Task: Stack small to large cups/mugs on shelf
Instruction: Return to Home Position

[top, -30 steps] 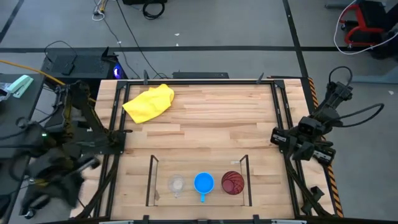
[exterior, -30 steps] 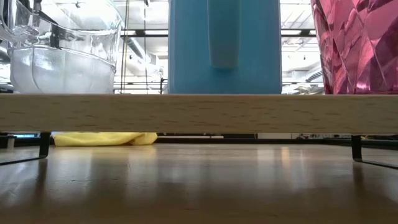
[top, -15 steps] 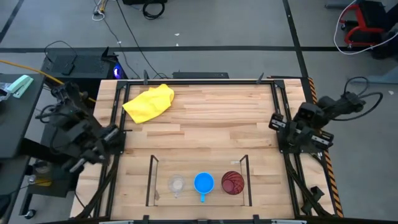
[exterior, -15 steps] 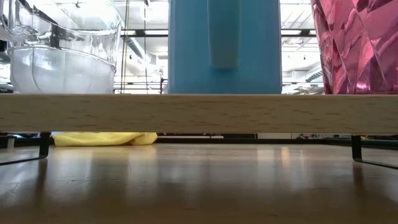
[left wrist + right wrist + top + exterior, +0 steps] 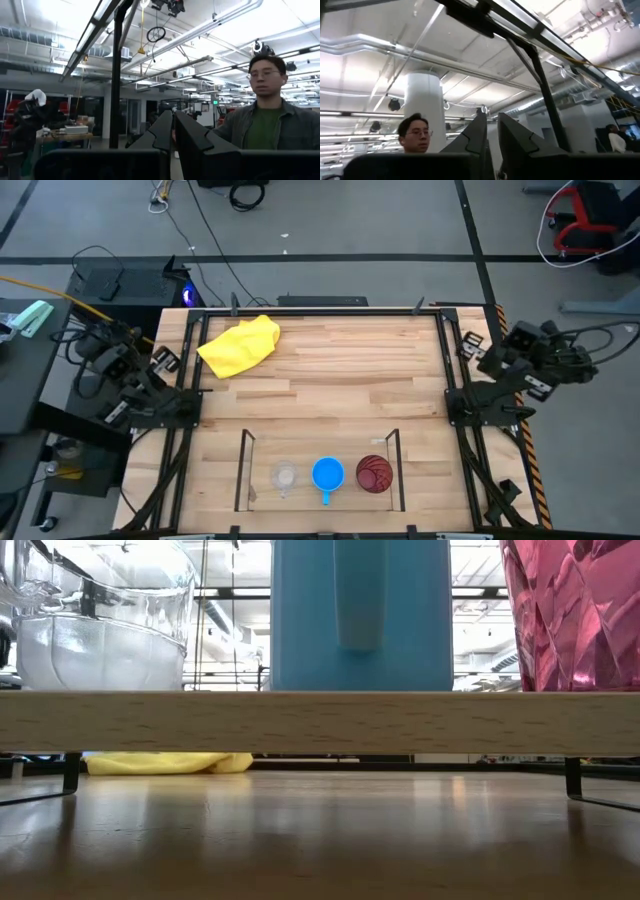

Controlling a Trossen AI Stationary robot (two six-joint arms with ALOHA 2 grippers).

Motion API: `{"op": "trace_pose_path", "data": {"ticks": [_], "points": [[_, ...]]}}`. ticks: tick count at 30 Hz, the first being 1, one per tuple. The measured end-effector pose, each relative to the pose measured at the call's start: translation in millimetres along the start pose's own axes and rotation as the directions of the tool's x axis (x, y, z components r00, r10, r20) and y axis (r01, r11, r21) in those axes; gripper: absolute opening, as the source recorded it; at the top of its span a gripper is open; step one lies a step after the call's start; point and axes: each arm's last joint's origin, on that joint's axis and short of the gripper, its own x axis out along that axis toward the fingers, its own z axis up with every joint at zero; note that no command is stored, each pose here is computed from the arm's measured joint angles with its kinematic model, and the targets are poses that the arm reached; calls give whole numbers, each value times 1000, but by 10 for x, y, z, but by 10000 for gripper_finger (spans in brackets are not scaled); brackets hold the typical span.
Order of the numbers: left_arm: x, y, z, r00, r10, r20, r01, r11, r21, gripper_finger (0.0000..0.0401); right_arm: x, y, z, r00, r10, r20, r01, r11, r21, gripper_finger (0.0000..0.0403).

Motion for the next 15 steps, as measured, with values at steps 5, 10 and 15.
{"op": "trace_pose_path", "data": {"ticks": [5,10,15], "points": [[-192,37,-95,999,19,31,-19,1000,18,23,-99,107,68,1000,13,6,-13,1000,-19,55],[-344,63,-298,997,58,43,-58,998,-11,30,-186,172,95,1000,-6,-1,6,1000,-19,55],[-430,58,-555,996,63,65,-62,998,-21,36,-312,162,8,998,-63,32,64,998,-18,55]]}}
